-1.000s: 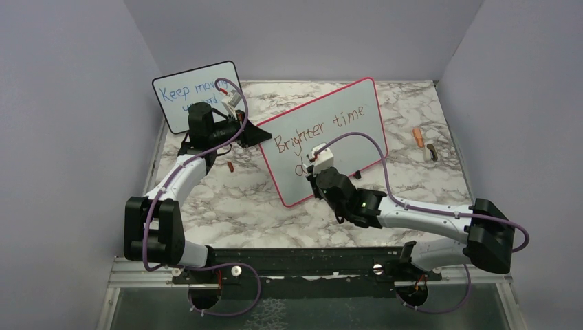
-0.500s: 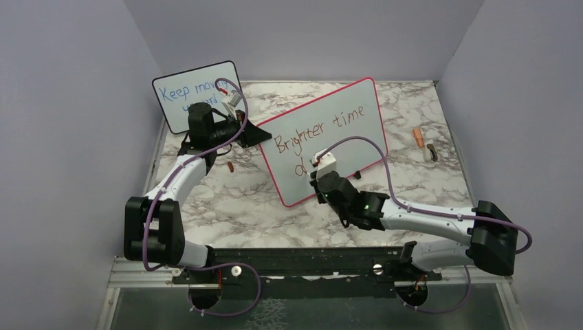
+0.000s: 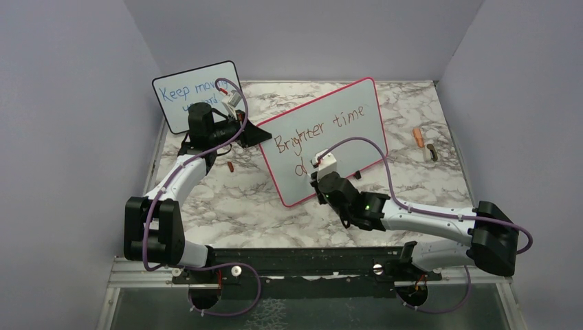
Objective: Write a sentence on the whiteboard
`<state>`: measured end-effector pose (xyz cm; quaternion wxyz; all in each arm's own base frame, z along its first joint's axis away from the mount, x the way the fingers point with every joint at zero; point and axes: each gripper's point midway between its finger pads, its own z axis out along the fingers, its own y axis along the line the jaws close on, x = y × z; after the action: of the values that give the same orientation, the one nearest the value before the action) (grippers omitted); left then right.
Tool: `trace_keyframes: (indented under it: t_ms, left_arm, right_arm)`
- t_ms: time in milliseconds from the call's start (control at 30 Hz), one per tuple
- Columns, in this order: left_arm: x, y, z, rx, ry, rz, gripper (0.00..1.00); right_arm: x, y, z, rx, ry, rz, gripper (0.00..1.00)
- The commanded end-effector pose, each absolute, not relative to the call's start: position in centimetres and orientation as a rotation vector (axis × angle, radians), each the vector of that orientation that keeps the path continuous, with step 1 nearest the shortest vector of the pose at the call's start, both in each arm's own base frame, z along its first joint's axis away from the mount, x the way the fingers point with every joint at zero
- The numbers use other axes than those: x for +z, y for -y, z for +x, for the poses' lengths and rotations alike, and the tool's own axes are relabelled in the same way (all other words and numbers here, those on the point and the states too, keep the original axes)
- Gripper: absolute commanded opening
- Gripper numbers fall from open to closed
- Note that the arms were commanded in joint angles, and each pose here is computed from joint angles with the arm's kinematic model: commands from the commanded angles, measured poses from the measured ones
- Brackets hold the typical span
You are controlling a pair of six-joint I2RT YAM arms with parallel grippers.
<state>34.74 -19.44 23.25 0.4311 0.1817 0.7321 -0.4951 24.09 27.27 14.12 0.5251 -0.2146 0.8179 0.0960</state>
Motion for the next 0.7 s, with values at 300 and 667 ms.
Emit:
trace_keyframes:
  t_ms: [300, 667]
  left_arm:
    - [19.9, 18.4, 36.0, -1.114, -1.925, 0.383, 0.0]
    - [19.9, 18.4, 36.0, -1.115, -1.924, 0.385, 0.0]
  right_arm:
    - [16.5, -27.8, 25.6, 0.23, -1.86, -0.464, 0.01]
    - [17.2, -27.8, 26.2, 0.205, -1.834, -0.451, 0.01]
